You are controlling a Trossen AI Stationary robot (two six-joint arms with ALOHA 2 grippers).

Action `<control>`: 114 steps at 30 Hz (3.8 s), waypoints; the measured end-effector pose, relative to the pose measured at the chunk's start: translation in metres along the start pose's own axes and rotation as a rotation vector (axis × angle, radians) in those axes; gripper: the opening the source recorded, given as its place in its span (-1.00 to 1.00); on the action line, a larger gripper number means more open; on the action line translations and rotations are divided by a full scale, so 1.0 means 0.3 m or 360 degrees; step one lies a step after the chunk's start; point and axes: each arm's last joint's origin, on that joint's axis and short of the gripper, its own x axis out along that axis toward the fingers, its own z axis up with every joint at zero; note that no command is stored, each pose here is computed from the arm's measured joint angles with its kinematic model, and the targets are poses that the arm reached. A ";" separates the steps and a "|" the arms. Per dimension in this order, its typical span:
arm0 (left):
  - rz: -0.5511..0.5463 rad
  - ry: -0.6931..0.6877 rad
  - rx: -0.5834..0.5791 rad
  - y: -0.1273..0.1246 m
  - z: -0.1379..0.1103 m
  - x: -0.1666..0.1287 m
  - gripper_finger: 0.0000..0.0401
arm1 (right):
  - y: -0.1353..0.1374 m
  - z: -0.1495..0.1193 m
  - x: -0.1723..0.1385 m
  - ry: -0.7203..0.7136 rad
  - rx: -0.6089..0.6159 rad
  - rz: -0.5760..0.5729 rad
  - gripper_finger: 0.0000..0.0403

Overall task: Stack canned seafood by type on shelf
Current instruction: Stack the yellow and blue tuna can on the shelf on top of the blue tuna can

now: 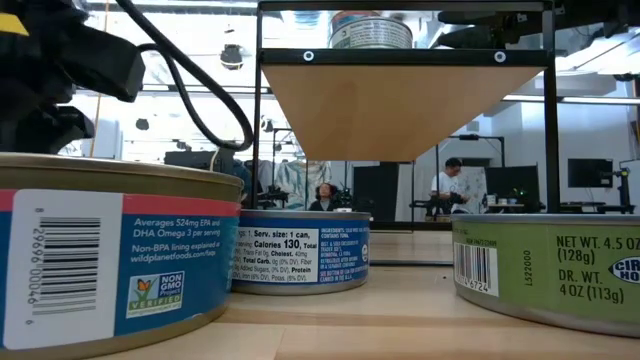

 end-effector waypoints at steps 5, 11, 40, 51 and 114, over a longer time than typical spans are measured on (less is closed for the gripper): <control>0.0027 0.0017 -0.0001 0.016 -0.010 0.014 -0.43 | 0.000 0.000 0.000 0.0000 0.0000 0.0000 0.21; 0.0119 0.0048 -0.0014 0.044 -0.028 0.032 -0.95 | 0.000 0.000 0.000 0.0000 0.0000 0.0001 0.21; -0.0115 0.0240 -0.0078 0.181 0.031 0.073 -1.00 | 0.004 0.000 0.000 0.0002 0.0001 0.0052 0.21; -0.0382 0.0075 -0.0175 0.223 -0.017 0.043 -1.00 | 0.004 0.002 0.000 -0.0004 0.0012 0.0052 0.21; 0.0231 0.0326 0.0016 -0.115 0.142 -0.072 -0.01 | 0.003 -0.004 0.001 0.0021 0.0014 0.0048 0.21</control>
